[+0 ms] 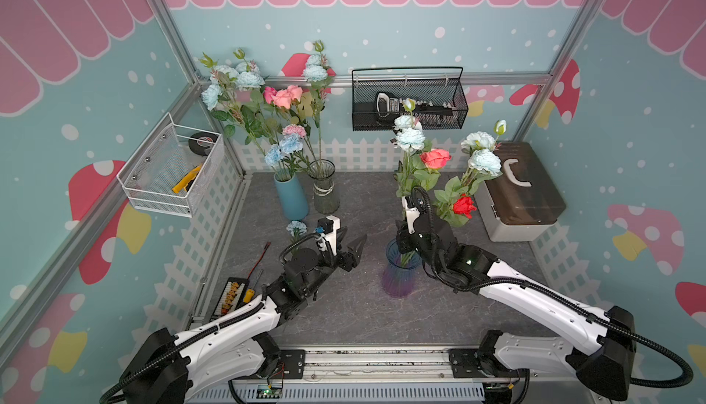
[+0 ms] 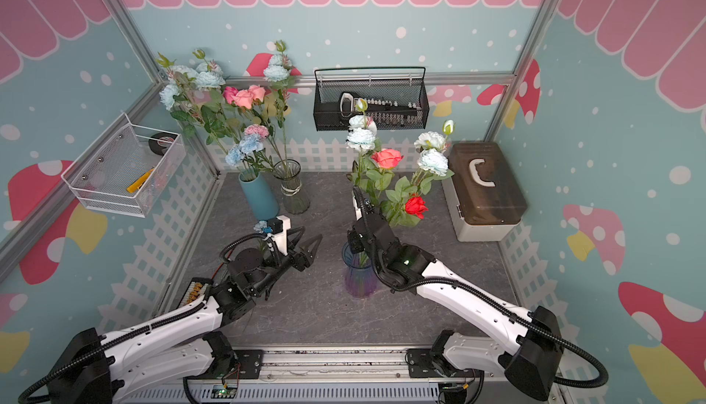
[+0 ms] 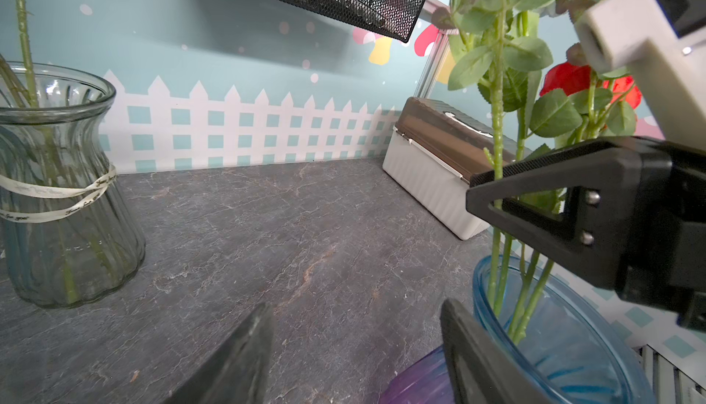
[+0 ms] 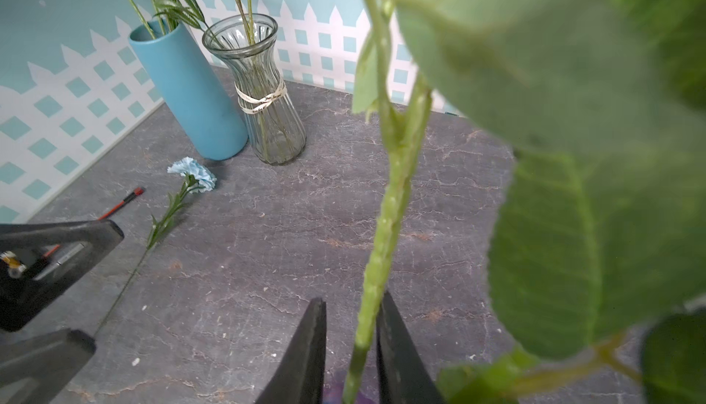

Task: Pick out blue flowers from the vase
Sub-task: Pick up the flower from the vase.

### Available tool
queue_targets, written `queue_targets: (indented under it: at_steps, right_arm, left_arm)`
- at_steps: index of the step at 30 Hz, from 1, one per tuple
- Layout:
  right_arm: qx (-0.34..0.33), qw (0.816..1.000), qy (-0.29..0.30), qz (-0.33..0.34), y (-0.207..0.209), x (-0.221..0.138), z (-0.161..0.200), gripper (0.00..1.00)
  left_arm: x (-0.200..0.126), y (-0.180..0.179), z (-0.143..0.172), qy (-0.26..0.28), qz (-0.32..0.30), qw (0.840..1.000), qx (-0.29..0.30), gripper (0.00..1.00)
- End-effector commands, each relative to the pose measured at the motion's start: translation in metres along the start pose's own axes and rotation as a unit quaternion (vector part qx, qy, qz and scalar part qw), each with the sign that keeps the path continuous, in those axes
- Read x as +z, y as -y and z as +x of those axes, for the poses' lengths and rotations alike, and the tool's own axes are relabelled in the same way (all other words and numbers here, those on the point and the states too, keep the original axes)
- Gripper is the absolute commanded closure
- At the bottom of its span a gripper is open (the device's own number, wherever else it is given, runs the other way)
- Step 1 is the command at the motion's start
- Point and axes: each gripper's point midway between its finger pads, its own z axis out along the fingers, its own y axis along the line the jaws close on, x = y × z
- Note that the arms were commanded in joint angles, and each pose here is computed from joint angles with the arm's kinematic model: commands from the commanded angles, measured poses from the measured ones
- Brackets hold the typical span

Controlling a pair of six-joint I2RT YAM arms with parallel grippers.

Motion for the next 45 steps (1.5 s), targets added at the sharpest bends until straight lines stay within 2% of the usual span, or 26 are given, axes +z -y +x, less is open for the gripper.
queue_targets:
  at_steps: [1,9,13,22,45]
  right_arm:
    - [0.004,0.999,0.017,-0.027,-0.012,-0.003,-0.010,0.84]
    - [0.005,0.996,0.045,-0.079,-0.027,-0.020,-0.029,0.97]
    - [-0.001,0.992,0.058,-0.108,-0.038,-0.029,-0.043,1.00]
    - [-0.010,0.987,0.096,-0.128,-0.041,-0.053,-0.076,1.00]
    - [-0.082,0.963,0.170,-0.192,-0.066,-0.120,-0.190,1.00]
  left_arm:
    - [-0.001,0.004,-0.003,0.012,0.010,1.000,0.002,0.31]
    - [0.000,0.004,-0.003,0.012,0.011,1.000,0.001,0.31]
    - [0.001,0.004,-0.002,0.011,0.011,1.000,0.000,0.31]
    - [0.003,0.002,0.000,0.007,0.004,1.000,-0.001,0.31]
    - [0.009,-0.006,0.007,-0.002,-0.018,1.000,-0.001,0.31]
